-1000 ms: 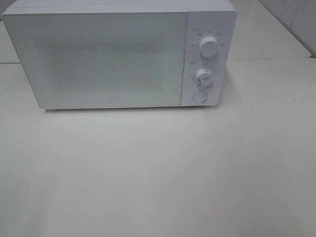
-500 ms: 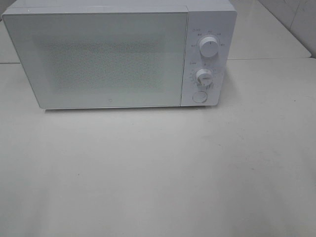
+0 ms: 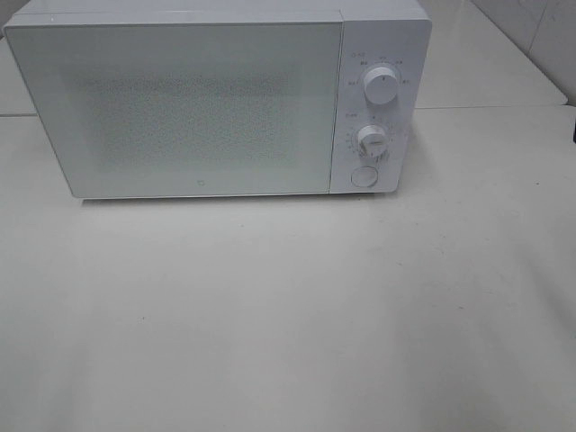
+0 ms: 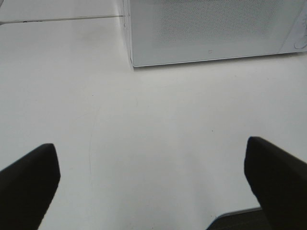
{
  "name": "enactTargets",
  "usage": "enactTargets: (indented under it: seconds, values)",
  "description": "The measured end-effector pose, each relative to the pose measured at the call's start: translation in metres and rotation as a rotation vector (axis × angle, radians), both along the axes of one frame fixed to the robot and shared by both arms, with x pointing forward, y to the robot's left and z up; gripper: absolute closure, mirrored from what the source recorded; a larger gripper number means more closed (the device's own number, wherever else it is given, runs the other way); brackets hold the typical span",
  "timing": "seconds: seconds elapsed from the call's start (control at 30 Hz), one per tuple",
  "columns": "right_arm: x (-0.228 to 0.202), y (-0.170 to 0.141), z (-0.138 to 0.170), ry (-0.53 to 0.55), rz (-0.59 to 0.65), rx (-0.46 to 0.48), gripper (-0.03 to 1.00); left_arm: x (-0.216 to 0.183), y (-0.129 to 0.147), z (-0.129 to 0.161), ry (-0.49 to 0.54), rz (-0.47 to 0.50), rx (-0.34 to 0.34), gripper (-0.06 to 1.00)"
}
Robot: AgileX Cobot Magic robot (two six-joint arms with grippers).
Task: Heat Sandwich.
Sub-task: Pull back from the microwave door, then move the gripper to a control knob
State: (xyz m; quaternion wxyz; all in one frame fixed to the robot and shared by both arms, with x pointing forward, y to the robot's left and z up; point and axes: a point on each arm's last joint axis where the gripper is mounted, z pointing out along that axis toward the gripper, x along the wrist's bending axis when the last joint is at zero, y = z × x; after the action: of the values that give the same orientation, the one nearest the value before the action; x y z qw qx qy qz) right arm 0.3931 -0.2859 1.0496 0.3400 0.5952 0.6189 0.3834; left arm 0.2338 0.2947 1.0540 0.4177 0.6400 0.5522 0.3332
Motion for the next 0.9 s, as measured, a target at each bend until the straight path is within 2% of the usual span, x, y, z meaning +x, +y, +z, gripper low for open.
enactTargets:
  seconds: [0.47, 0.67, 0.9]
  values:
    - [0.054, 0.005, -0.029, -0.049, 0.005, 0.006, 0.2, 0.0, 0.0, 0.0, 0.0, -0.001, -0.001, -0.05]
    - [0.061, 0.005, -0.047, -0.12, -0.004, 0.023, 0.2, 0.0, 0.0, 0.0, 0.0, -0.001, -0.001, -0.05]
    - [0.063, 0.003, -0.068, -0.145, -0.047, 0.005, 0.2, 0.0, 0.0, 0.0, 0.0, -0.001, -0.001, -0.05]
